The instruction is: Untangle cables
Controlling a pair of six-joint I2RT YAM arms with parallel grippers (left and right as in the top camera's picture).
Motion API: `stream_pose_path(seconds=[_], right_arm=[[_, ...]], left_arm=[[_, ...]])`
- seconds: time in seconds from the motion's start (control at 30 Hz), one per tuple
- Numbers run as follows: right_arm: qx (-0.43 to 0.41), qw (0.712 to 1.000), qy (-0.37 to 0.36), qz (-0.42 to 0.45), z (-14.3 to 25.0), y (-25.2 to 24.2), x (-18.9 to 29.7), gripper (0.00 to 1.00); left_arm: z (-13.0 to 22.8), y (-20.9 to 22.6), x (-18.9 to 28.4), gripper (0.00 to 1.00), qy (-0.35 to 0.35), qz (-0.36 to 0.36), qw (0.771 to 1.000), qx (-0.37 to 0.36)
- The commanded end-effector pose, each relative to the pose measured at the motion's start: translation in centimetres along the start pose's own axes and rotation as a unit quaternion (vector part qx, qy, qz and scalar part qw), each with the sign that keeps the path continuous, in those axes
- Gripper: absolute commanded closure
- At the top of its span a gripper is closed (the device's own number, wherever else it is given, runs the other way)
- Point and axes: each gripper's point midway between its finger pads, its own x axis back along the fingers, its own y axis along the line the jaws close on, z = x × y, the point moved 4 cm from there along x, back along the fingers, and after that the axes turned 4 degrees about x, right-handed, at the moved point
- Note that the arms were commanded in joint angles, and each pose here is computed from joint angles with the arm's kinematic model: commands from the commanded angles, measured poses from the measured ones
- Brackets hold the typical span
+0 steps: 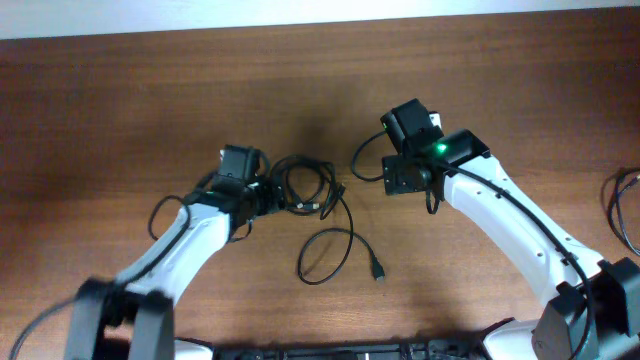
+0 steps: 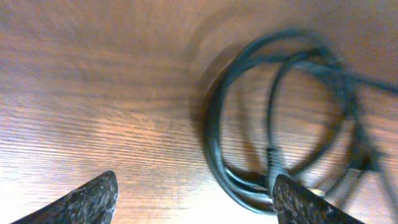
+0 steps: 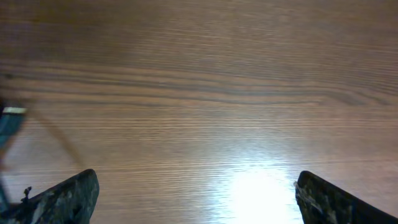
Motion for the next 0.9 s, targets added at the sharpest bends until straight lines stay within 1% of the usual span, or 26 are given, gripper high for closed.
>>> stream_pose_path(seconds=[0.0, 0.07, 0.1, 0.13, 0.17, 0.2, 0.27, 0.3, 0.33, 0.4, 0.47, 0.5, 0.53, 0.57, 0.6, 0.67, 0.7, 0.73, 0.8, 0.87], right_arm=[[-0.011, 0.993, 0.000, -0.120, -0.6, 3.3, 0.6, 0.01], [-0.010, 0.978, -0.014, -0.207, -1.5, 5.7, 1.4, 0.01], [-0.009, 0.971, -0.023, -0.237, -2.0, 6.5, 1.8, 0.01], [-0.007, 0.962, -0.037, -0.271, -2.7, 7.4, 2.3, 0.06], [-0.006, 0.957, -0.049, -0.286, -3.2, 7.8, 2.6, 0.14], [-0.006, 0.954, -0.068, -0.293, -4.0, 8.0, 2.7, 0.25], [-0.002, 0.948, -0.071, -0.309, -4.4, 9.0, 2.1, 0.28], [0.004, 0.946, -0.060, -0.319, -4.1, 9.7, 1.8, 0.28], [0.018, 0.945, -0.036, -0.325, -3.2, 11.2, 0.6, 0.32], [0.036, 0.945, -0.012, -0.326, -2.3, 13.2, -1.1, 0.36], [0.054, 0.939, 0.005, -0.339, -1.4, 15.1, -2.0, 0.37], [0.061, 0.935, 0.004, -0.349, -1.3, 16.0, -2.1, 0.45], [0.064, 0.934, -0.001, -0.351, -1.4, 16.2, -2.0, 0.59], [0.063, 0.933, -0.009, -0.353, -1.7, 16.3, -1.9, 0.83], [0.062, 0.933, -0.011, -0.353, -1.8, 16.2, -2.0, 0.96], [0.051, 0.933, -0.010, -0.357, -2.3, 15.4, -1.9, 0.96], [0.047, 0.928, -0.009, -0.370, -2.6, 15.1, -1.1, 0.96], [0.041, 0.920, -0.023, -0.390, -3.6, 14.2, 0.8, 0.96], [0.060, 0.907, -0.074, -0.411, -5.0, 13.4, 4.3, 0.96], [0.086, 0.892, -0.120, -0.426, -5.1, 12.9, 8.0, 0.96]], left_arm=[[-3.6, -1.8, 6.2, 0.18, -0.093, 0.058, 0.994, -0.031], [-4.7, -1.4, 8.8, 0.18, -0.142, 0.057, 0.988, -0.024], [-4.9, -1.2, 9.6, 0.08, -0.157, 0.052, 0.986, -0.022], [-5.1, -1.2, 10.2, 0.01, -0.168, 0.051, 0.984, -0.022], [-5.1, -1.2, 10.4, 0.01, -0.169, 0.052, 0.984, -0.022], [-4.9, -1.1, 10.2, 0.01, -0.164, 0.049, 0.985, -0.021], [-4.4, -0.7, 9.7, 0.01, -0.148, 0.038, 0.988, -0.020], [-4.3, -0.6, 9.6, 0.01, -0.144, 0.036, 0.989, -0.020], [-4.1, -0.5, 9.2, 0.01, -0.136, 0.032, 0.990, -0.020], [-4.0, -0.4, 8.9, 0.01, -0.131, 0.030, 0.991, -0.020], [-4.0, -0.4, 8.8, 0.01, -0.130, 0.029, 0.991, -0.020], [-4.0, -0.4, 8.8, 0.01, -0.130, 0.029, 0.991, -0.020], [-4.0, -0.4, 8.8, 0.01, -0.130, 0.029, 0.991, -0.020], [-4.0, -0.4, 8.8, 0.01, -0.130, 0.029, 0.991, -0.020], [-4.0, -0.4, 8.8, 0.01, -0.130, 0.029, 0.991, -0.020], [-3.9, -0.4, 8.6, 0.01, -0.126, 0.028, 0.992, -0.013], [-3.8, -0.3, 8.4, 0.01, -0.123, 0.027, 0.992, -0.006], [-3.6, -0.1, 7.8, 0.01, -0.112, 0.023, 0.993, 0.008], [-3.3, 0.0, 6.8, 0.01, -0.094, 0.018, 0.995, 0.014], [-2.8, 0.1, 5.5, 0.01, -0.071, 0.018, 0.996, 0.040]])
